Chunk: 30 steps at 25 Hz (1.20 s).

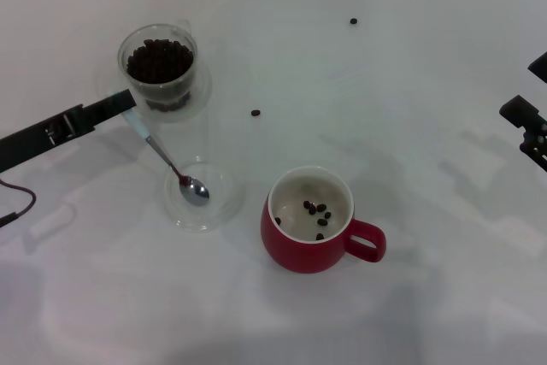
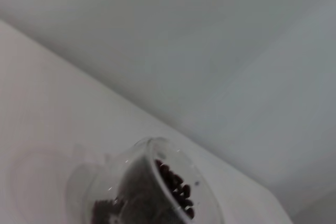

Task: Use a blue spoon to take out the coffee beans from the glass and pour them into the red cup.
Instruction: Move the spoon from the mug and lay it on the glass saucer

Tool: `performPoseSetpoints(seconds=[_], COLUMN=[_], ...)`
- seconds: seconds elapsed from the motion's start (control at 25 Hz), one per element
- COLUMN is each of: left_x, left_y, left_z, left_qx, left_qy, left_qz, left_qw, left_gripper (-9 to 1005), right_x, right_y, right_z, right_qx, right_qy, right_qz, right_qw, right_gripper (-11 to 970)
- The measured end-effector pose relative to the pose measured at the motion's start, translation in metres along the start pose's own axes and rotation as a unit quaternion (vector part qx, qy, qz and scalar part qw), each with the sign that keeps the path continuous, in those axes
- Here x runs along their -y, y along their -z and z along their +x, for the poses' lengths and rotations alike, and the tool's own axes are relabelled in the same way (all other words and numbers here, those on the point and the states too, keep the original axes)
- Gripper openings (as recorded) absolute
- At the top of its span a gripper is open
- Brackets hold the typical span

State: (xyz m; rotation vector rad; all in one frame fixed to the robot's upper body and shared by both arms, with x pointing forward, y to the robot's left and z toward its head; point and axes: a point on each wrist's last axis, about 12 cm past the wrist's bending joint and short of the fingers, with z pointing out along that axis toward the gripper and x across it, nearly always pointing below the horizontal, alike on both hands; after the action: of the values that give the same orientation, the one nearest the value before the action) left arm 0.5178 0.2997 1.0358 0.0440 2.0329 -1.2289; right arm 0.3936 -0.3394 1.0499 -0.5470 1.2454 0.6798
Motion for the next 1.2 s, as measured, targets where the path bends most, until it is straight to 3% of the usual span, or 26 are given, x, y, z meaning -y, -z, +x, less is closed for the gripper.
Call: performPoseSetpoints(seconds=[0.44, 0.8, 1.2], left_x=[0.002, 0.002, -0.007], left_y=[-0.018, -0.020, -0.011], left_z=[0.012, 0.017, 0.021], left_qx=[-0.025, -0.028, -0.015], left_qy=[0.009, 0.021, 0.023], left_qz=[-0.003, -0.005, -0.032], left_qw=[1.000, 0.999, 0.999], left_gripper=[123, 131, 386], right_x=[0.000, 0.002, 0.004], right_y=[-0.001, -0.003, -0.003], right_z=[0.001, 0.001, 0.003], right_qx=[0.000, -0.003, -0.011], right_qy=[-0.001, 0.000, 0.006], right_qz=[0.000, 0.001, 0.009], right_qw=[1.000, 1.000, 1.000], right_gripper=[588, 588, 587])
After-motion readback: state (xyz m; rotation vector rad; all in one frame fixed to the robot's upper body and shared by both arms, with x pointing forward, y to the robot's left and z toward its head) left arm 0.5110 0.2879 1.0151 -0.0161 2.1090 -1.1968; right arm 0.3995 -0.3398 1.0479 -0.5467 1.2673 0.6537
